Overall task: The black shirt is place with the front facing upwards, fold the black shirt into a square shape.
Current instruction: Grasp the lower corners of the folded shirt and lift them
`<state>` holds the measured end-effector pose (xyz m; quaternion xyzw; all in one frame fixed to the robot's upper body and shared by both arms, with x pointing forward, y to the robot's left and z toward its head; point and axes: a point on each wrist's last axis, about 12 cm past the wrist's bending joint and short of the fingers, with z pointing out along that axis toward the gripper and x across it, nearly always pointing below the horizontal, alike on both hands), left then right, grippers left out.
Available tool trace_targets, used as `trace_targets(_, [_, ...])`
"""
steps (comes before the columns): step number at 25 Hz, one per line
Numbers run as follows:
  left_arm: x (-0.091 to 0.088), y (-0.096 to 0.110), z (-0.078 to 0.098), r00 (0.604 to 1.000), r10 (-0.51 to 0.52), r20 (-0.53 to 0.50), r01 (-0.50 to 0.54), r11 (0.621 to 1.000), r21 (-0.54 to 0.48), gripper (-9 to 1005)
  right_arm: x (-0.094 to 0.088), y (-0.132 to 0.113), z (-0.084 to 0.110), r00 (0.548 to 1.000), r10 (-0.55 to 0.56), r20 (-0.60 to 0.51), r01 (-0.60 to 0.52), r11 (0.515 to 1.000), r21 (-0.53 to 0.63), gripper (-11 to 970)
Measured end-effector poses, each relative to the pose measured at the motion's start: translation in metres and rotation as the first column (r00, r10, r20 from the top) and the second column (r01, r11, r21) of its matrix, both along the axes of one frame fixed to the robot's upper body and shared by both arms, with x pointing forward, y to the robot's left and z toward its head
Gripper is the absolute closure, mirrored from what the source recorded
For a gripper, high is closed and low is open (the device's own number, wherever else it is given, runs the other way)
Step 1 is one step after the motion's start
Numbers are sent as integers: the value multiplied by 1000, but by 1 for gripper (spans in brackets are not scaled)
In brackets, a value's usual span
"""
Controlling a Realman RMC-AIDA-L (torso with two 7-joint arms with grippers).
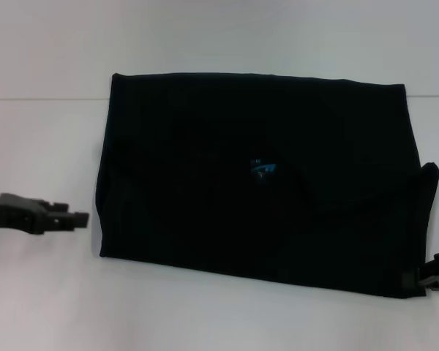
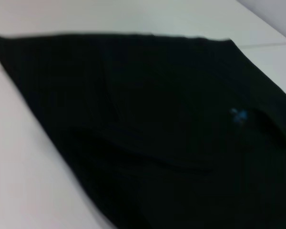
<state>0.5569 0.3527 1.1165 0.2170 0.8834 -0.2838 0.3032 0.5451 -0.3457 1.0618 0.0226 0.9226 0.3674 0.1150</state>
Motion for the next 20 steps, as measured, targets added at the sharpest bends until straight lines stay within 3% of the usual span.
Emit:
trace_targets(7, [11, -19, -19, 991, -29, -130, 32, 999, 16, 431, -2, 0, 0, 999, 26, 24, -26, 1000, 3, 912])
trace_targets(20, [25, -29, -31, 992, 7, -125, 0, 998, 58, 429, -4, 2, -1, 998, 38, 43, -39, 999, 13, 914])
